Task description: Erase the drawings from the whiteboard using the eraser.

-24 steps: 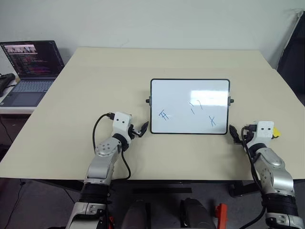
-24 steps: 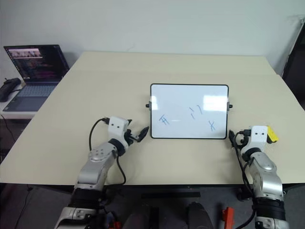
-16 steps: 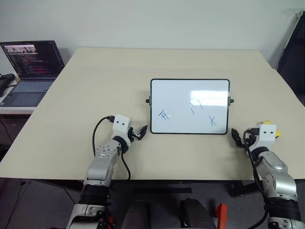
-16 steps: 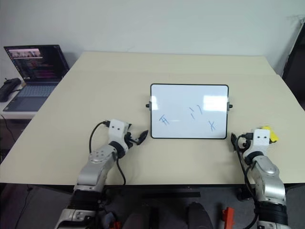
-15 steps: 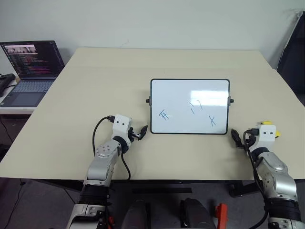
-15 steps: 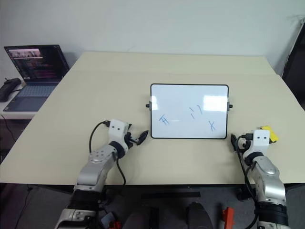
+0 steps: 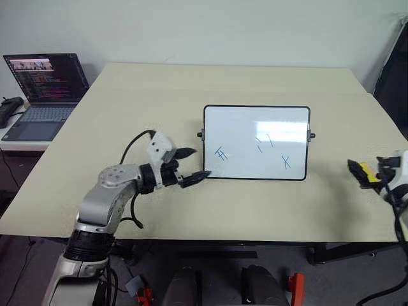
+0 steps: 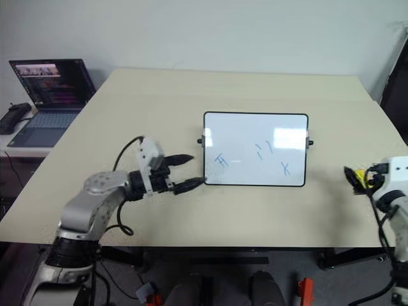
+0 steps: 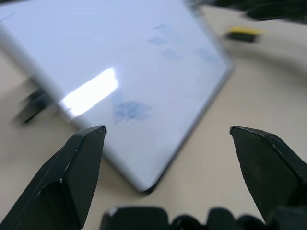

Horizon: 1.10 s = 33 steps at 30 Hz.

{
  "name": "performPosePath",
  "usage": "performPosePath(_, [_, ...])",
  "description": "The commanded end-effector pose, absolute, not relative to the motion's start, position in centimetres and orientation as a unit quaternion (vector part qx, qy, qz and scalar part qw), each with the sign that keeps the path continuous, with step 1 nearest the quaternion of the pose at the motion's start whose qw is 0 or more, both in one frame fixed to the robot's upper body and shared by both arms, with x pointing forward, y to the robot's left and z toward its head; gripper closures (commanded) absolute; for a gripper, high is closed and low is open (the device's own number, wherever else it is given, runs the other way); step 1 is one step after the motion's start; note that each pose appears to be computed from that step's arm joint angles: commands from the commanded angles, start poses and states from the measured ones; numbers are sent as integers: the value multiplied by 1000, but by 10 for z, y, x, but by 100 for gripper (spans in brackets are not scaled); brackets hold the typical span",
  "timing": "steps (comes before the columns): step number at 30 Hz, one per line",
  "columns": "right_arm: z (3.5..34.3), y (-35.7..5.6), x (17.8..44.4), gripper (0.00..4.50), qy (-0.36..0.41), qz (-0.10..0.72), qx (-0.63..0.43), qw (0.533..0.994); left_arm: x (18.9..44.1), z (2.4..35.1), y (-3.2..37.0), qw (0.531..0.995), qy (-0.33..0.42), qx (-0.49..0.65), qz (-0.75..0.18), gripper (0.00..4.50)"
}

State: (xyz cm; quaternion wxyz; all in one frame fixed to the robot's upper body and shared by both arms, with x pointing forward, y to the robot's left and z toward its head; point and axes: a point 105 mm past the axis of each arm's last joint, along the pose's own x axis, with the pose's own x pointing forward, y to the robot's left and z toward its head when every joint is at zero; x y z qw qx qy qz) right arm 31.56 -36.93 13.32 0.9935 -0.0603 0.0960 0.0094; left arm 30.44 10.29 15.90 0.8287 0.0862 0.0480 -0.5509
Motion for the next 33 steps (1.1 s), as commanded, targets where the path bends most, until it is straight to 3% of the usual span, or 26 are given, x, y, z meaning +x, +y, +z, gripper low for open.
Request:
performPosePath(1, [141, -386, 319, 1, 112, 31, -70, 991, 289, 171, 84, 794, 41, 90, -600, 0])
performPosePath(11, [119, -406, 333, 1, 191, 54, -73, 977, 285, 169, 74, 790, 46, 81, -606, 0])
performPosePath(21, [112, -403, 338, 1, 203, 65, -75, 974, 281, 166, 78, 798, 49, 77, -595, 0])
performPosePath(24, [112, -402, 339, 62, 203, 67, -76, 974, 280, 165, 78, 799, 51, 76, -594, 0])
performPosePath(31, [106, -398, 341, 317, 205, 72, -71, 974, 278, 165, 78, 799, 53, 75, -594, 0])
performPosePath(33, [106, -397, 341, 354, 203, 72, -68, 974, 278, 165, 78, 799, 53, 76, -594, 0])
